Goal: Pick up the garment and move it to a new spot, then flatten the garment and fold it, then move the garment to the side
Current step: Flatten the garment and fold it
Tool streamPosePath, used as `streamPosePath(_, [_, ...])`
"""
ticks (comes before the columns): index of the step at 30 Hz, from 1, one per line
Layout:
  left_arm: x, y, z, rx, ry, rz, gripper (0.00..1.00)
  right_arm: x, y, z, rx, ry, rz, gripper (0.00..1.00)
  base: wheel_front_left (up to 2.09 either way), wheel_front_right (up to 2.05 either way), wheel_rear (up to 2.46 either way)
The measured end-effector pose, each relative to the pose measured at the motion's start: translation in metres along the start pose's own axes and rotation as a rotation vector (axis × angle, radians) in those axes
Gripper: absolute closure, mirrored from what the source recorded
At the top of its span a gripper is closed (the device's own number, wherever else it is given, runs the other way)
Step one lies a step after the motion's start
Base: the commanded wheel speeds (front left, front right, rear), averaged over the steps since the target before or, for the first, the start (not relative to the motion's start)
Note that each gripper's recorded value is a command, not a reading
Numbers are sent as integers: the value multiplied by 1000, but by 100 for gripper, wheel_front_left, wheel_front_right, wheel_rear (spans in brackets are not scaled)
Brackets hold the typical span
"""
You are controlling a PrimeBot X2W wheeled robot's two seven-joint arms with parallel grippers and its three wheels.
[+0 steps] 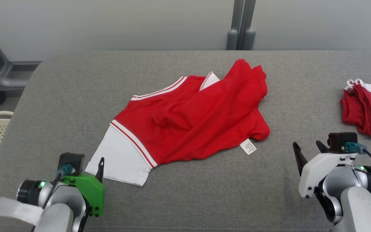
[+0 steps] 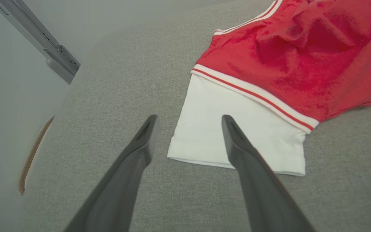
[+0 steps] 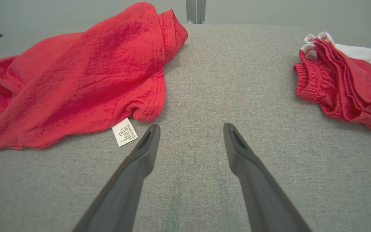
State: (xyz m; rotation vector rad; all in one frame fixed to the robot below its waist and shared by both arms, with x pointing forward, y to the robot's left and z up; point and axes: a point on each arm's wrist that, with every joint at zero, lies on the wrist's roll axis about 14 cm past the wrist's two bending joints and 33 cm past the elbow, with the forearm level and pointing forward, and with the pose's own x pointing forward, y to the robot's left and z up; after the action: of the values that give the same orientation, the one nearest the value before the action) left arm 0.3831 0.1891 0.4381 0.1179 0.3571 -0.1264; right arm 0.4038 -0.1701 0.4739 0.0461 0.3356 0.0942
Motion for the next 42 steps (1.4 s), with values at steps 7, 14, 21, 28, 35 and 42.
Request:
streamPosePath(7, [33,15,-26,-8,248,22,0,32,9,10,-102,96,11,0,0,0,0])
streamPosePath(14, [51,27,-54,-7,430,58,0,56,26,14,-137,103,58,0,0,0,0])
streamPosePath(21, [58,22,-70,-60,513,39,0,68,31,4,-132,125,78,0,0,0,0])
streamPosePath(28, [55,15,-75,-63,560,5,63,71,36,3,-140,127,91,0,0,0,0])
streamPosePath(35, [54,2,-79,-68,580,-35,100,71,34,-12,-141,161,89,0,0,0,0])
streamPosePath(42, [54,1,-80,-67,578,-42,100,80,32,-43,-117,241,93,0,0,0,0])
